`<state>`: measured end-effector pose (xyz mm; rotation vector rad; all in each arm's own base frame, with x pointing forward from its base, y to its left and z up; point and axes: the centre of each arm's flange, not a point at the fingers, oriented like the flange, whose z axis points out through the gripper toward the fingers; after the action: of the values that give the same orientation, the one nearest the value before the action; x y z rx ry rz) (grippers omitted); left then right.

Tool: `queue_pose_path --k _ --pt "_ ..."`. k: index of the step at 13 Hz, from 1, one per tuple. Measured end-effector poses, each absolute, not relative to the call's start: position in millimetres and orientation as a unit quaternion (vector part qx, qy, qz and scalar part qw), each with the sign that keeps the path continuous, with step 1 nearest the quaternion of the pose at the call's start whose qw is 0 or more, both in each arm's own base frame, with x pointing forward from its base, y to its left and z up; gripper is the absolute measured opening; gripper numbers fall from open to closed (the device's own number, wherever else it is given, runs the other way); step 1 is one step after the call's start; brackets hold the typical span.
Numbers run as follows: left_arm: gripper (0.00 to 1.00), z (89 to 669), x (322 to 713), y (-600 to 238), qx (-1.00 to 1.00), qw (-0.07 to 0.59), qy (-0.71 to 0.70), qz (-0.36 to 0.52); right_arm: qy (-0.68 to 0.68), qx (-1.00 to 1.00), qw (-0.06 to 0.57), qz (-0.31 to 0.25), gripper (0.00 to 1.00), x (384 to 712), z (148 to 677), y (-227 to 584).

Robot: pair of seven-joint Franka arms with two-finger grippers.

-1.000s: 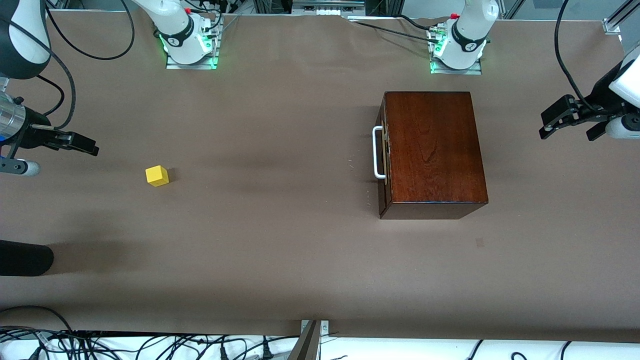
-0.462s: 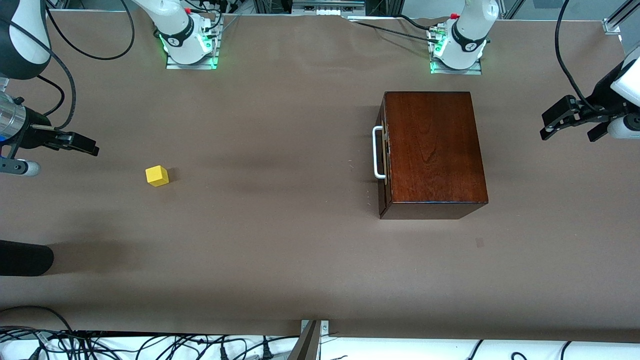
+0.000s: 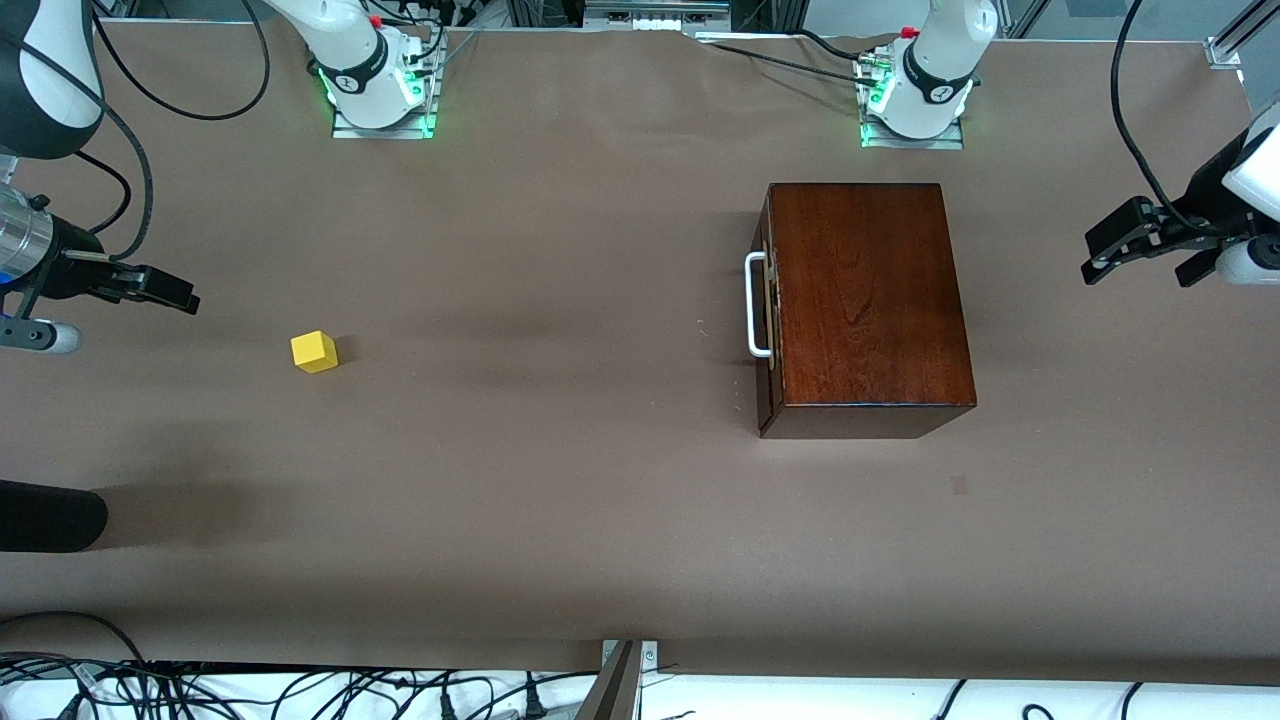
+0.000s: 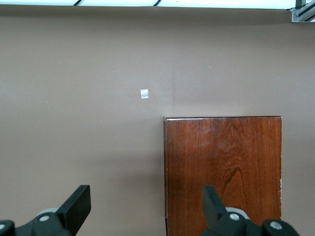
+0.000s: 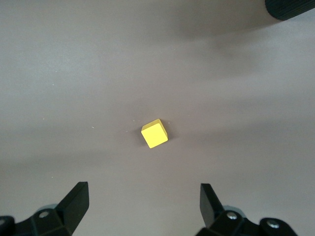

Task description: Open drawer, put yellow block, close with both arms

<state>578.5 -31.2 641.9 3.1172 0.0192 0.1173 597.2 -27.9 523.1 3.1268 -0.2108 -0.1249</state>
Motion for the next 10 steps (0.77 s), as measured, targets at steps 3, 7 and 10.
queue_pose_path --k 3,7,10 --pt "1.00 643.1 583.2 -30.8 0.998 0.012 0.005 0.053 -0.067 0.997 0.004 -0.047 1.00 600.3 513.7 -26.9" --pt "1.00 630.4 591.1 -34.5 0.999 0.014 0.000 0.047 -0.066 0.996 0.004 -0.052 1.00 602.0 507.9 -26.6" --pt "1.00 627.8 592.2 -38.5 0.999 0.010 -0.005 0.045 -0.066 0.996 0.004 -0.055 1.00 601.5 504.6 -26.6"
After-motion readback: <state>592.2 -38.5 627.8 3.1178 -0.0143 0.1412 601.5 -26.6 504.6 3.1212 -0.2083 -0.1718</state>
